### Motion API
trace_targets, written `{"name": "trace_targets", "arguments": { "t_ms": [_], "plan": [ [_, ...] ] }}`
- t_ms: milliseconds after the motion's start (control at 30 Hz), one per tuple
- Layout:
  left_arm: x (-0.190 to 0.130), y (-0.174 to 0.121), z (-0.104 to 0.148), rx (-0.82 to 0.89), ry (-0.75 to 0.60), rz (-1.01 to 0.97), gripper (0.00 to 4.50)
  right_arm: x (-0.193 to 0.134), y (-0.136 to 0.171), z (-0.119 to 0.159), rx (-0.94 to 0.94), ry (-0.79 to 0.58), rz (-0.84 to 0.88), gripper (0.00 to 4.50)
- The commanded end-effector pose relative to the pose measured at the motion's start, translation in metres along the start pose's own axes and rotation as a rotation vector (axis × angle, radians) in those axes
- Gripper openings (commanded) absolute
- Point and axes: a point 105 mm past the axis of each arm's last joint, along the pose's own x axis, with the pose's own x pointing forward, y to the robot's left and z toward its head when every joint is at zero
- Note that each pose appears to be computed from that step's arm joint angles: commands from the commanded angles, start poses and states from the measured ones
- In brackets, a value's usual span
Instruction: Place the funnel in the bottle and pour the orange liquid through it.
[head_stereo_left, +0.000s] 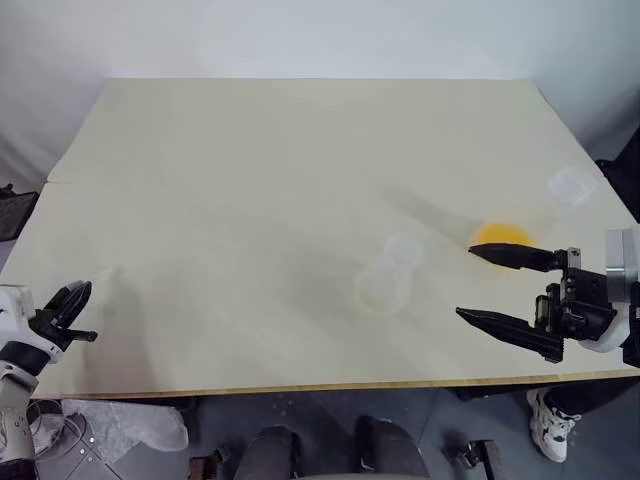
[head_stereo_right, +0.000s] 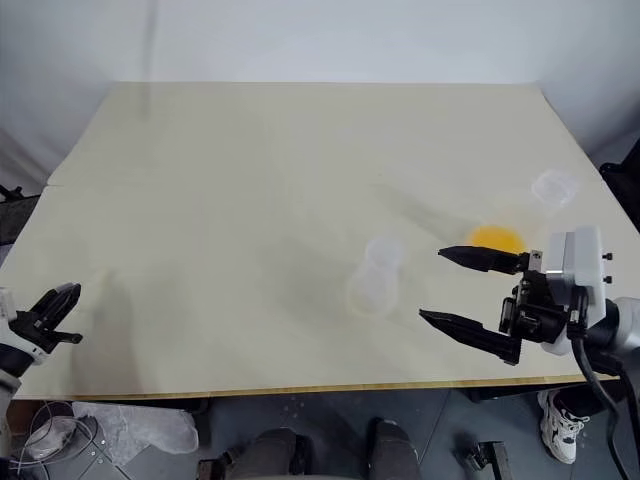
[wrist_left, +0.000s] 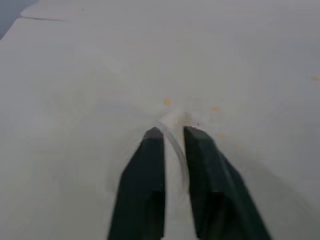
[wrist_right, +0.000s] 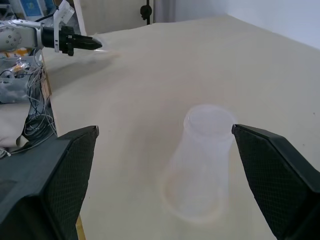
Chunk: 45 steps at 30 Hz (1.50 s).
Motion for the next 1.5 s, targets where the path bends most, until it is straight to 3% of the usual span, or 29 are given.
{"name": "trace_targets", "arguments": {
  "t_ms": [33, 267, 400, 700, 800, 967, 1167, 1500],
  "plan": [
    [0.003, 0.0, 0.016, 0.04, -0.04, -0.024, 0.03, -0.001, 0.001, 0.012, -0.051, -0.022, 0.004, 4.5],
    [0.036, -0.037, 0.05, 0.076, -0.121, -0.2, 0.03, 0.001, 0.0, -0.001, -0.028, -0.024, -0.007, 4.5],
    [0.063, -0.07, 0.082, 0.104, -0.181, -0.345, 0.03, 0.0, -0.002, -0.019, -0.002, -0.021, -0.039, 4.5],
    [0.097, -0.15, 0.134, 0.159, -0.225, -0.71, 0.03, -0.003, -0.008, -0.057, 0.023, -0.007, -0.117, 4.5],
    [0.105, -0.198, 0.163, 0.191, -0.291, -0.911, 0.03, -0.004, -0.006, -0.072, 0.041, -0.005, -0.148, 4.5],
    [0.108, -0.244, 0.191, 0.229, -0.348, -1.122, 0.03, -0.002, -0.004, -0.078, 0.03, -0.014, -0.169, 4.5],
    [0.105, -0.284, 0.205, 0.262, -0.353, -1.332, 0.03, -0.002, 0.002, -0.081, 0.024, -0.021, -0.199, 4.5],
    [0.097, -0.333, 0.2, 0.336, -0.237, -1.598, 0.03, -0.01, 0.005, -0.081, -0.003, -0.037, -0.313, 4.5]
  ]
}}
